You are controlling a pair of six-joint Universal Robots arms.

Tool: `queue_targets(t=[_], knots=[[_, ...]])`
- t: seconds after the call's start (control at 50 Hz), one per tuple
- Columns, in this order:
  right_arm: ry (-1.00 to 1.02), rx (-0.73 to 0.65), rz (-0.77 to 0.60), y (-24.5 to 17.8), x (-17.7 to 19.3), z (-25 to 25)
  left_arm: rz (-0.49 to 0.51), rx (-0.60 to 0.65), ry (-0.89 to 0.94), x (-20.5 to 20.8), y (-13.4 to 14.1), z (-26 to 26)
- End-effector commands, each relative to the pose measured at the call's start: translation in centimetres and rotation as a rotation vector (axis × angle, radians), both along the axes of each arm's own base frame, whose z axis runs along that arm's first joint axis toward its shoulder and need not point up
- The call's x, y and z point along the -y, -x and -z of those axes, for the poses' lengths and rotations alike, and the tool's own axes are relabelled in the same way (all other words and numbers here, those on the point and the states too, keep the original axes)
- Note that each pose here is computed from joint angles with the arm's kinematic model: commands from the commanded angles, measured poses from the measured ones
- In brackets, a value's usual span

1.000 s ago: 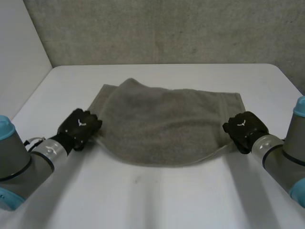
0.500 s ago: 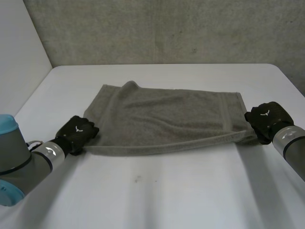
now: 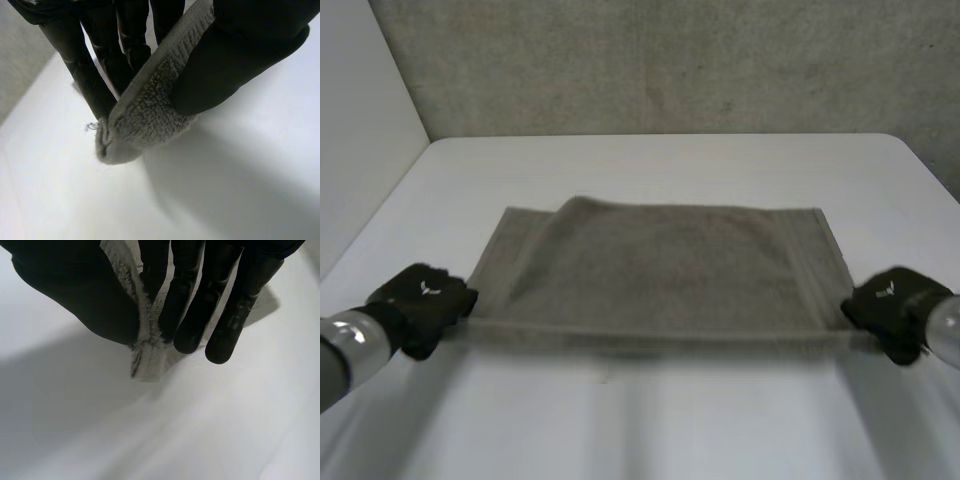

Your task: Fold the towel.

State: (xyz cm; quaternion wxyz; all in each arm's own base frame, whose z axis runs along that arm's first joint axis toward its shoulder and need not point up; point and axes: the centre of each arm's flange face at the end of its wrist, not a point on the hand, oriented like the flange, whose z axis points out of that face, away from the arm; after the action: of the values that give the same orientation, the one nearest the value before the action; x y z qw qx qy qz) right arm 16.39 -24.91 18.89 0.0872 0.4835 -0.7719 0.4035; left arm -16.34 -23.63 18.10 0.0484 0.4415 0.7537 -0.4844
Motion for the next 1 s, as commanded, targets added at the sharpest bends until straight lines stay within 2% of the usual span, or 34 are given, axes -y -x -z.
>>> queue_targets(t=[0.02, 0.08, 0.12, 0.2, 0.24, 0.3, 0.34, 0.4, 0.42, 0.46, 0.52, 0.62, 0.74, 0.84, 1.0], knots=[[-0.109, -0.084, -0.093, 1.6, -2.3, -2.4, 0.060, 0.072, -0.072, -3.3, -0.3, -2.5], [-0.066, -0.077, -0.096, 1.5, -1.6, -3.0, 0.071, 0.066, -0.039, -2.9, -0.1, -2.7], [-0.040, -0.073, -0.093, 1.5, -1.1, -3.2, 0.084, 0.058, 0.037, -1.5, 0.0, -2.9], [0.022, -0.047, -0.059, 1.4, 0.5, -3.3, 0.108, 0.050, 0.076, 0.5, 0.5, -2.1], [0.066, -0.018, -0.023, 1.3, 3.2, -2.5, 0.132, 0.047, 0.092, 1.4, 1.2, -1.7], [0.082, -0.009, -0.018, 0.8, 4.3, -2.1, 0.183, 0.047, 0.140, 3.4, 2.8, -1.3], [0.112, 0.008, -0.029, -1.0, 5.7, -1.5, 0.206, 0.044, 0.166, 5.8, 3.9, -0.2], [0.164, 0.021, -0.009, -2.4, 7.5, -1.0, 0.212, 0.041, 0.181, 7.1, 4.3, 0.3], [0.164, 0.021, -0.009, -2.4, 7.5, -1.0, 0.212, 0.038, 0.196, 8.5, 4.5, 0.7], [0.235, 0.041, 0.023, -3.3, 9.8, 0.1, 0.204, 0.023, 0.202, 10.9, 4.9, 2.2], [0.277, 0.049, 0.031, -3.6, 10.9, 0.6, 0.202, 0.010, 0.210, 12.0, 5.2, 2.6], [0.440, 0.061, 0.025, -5.6, 14.4, 2.6, 0.179, -0.050, 0.293, 15.8, 5.9, 4.1], [0.484, 0.040, 0.062, -6.4, 16.5, 4.9, 0.165, -0.098, 0.398, 17.7, 6.4, 4.3], [0.498, 0.040, 0.064, -6.9, 17.5, 5.7, 0.107, -0.151, 0.461, 19.7, 6.7, 4.9], [0.541, 0.060, 0.047, -8.0, 17.8, 6.1, 0.135, -0.153, 0.463, 19.2, 7.7, 6.3]])
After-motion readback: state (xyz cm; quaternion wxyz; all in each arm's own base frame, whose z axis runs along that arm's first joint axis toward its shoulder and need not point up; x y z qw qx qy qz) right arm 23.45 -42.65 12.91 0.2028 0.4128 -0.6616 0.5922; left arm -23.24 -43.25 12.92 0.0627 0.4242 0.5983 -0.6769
